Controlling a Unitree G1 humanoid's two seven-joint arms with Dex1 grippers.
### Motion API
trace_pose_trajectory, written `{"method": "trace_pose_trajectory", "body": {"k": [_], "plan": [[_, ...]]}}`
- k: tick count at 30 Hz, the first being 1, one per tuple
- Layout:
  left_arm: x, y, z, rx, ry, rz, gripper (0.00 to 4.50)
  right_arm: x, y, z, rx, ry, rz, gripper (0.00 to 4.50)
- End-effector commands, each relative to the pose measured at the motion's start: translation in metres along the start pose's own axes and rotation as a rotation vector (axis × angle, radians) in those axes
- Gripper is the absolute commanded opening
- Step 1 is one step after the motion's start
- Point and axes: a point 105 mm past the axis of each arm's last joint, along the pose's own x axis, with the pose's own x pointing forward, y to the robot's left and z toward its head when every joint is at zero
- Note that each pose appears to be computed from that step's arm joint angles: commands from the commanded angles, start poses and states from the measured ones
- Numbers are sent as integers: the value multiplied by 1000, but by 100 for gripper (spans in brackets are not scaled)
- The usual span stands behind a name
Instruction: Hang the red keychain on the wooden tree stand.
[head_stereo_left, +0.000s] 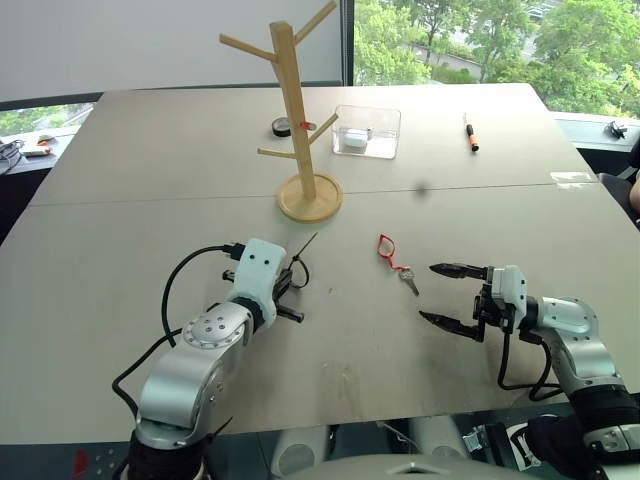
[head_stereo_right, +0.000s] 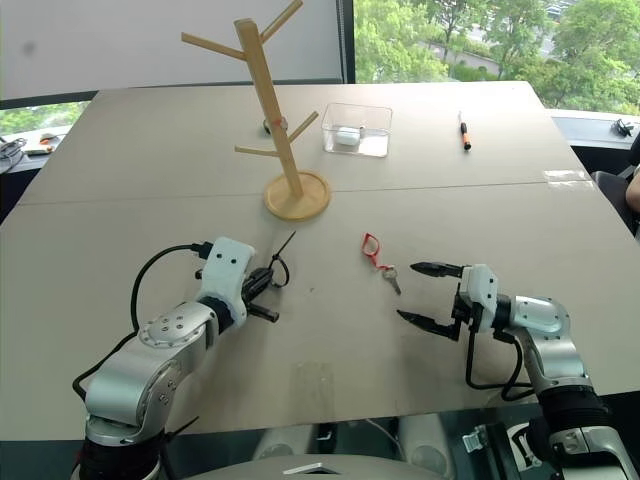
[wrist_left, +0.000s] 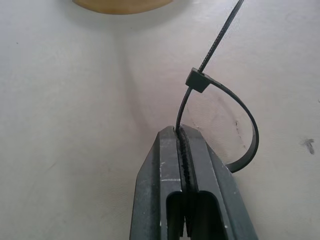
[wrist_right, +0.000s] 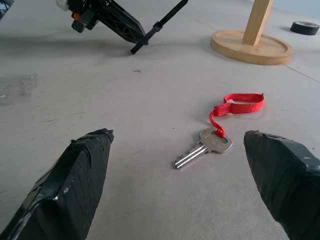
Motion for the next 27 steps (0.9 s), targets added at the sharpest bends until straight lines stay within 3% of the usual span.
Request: {"method": "trace_pose_trajectory", "body": {"k": [1, 6, 11, 14, 17, 21, 27], "plan": [[0, 5, 7, 8, -39, 34, 3, -3, -6, 11, -43, -26, -19, 450], [-2, 27, 22, -26, -126, 169, 3, -3, -8, 13, -46, -32, -23, 450], [-25, 116, 36, -188, -238, 609, 3, -3, -12, 17, -55, -38, -26, 450], [-41, 152, 34, -283, -276, 779, 3, -2, -13, 17, -59, -40, -28, 450], [-67, 193, 24, -406, -310, 997, 3, -1, -15, 18, -63, -41, -32, 450], [-95, 226, -4, -587, -324, 1215, 3, -1, -15, 18, -65, -42, -36, 450], [-111, 237, -26, -682, -327, 1336, 3, -1, -18, 20, -71, -40, -42, 450]]}}
